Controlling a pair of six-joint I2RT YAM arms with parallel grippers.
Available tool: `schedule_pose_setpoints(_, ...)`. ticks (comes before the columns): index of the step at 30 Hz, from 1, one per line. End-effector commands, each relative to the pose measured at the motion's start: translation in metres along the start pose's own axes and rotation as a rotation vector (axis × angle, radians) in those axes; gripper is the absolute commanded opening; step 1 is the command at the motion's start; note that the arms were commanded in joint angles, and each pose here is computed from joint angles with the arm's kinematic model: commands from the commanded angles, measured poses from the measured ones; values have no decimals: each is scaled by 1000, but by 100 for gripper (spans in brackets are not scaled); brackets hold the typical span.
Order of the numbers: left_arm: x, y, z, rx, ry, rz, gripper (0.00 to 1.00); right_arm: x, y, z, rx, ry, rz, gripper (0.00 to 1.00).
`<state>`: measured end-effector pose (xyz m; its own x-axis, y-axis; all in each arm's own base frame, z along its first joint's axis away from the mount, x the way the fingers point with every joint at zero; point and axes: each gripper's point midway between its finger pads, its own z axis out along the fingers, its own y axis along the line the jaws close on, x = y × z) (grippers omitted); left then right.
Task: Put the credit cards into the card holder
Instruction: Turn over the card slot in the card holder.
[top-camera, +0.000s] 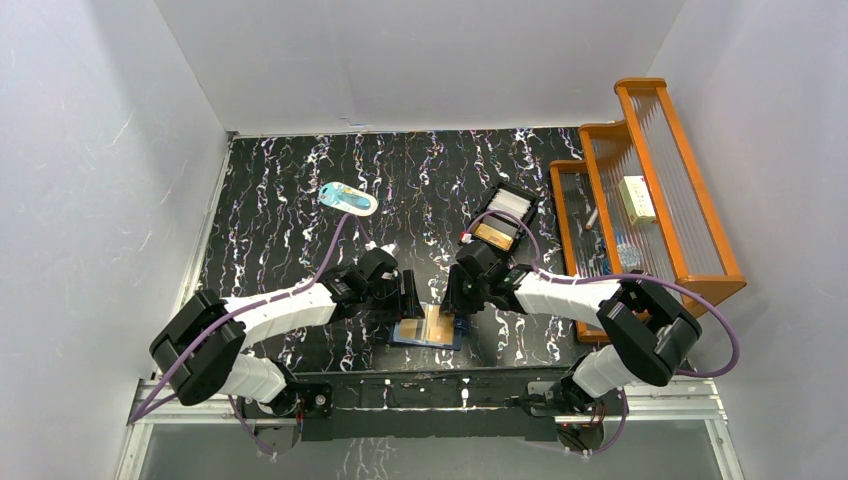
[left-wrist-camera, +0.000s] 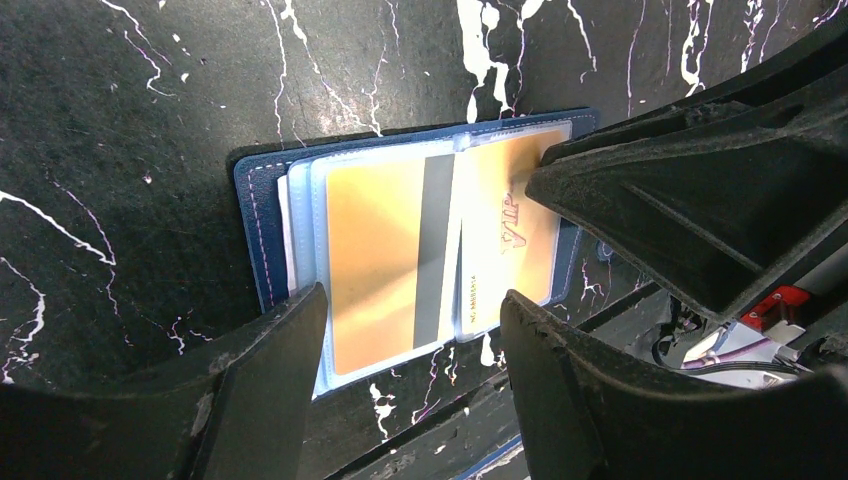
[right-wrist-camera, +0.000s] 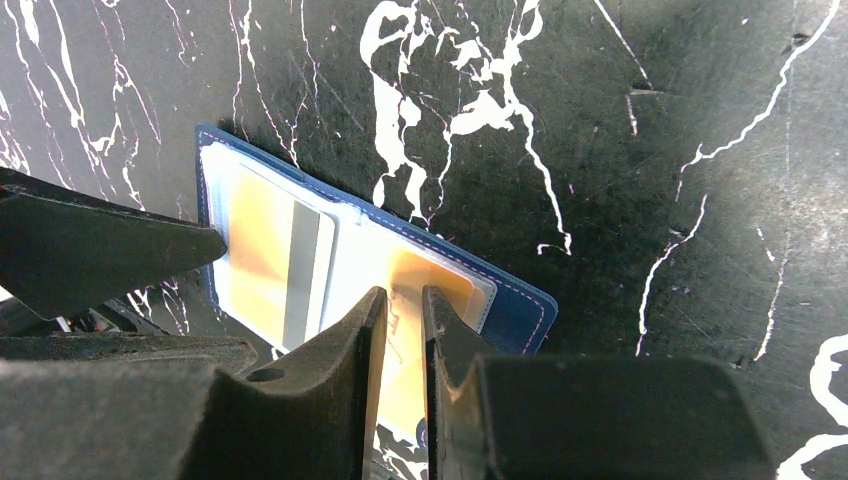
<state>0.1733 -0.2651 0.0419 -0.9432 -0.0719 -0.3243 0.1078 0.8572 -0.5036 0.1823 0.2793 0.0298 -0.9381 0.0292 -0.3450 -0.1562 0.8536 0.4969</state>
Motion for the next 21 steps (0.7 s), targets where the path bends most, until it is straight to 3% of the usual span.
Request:
schedule_pose_setpoints(1, -4, 0, -1, -7, -11, 12, 63, 11, -20, 6, 73, 28, -5, 28)
schedule_pose_setpoints(10, -7, 11, -3, -71, -22, 22, 63, 12, -20, 6, 74, 29, -3, 28)
schedule_pose_setpoints(21, 1, 5, 5, -18, 13, 5, 63, 12, -21, 6, 72, 29, -4, 28)
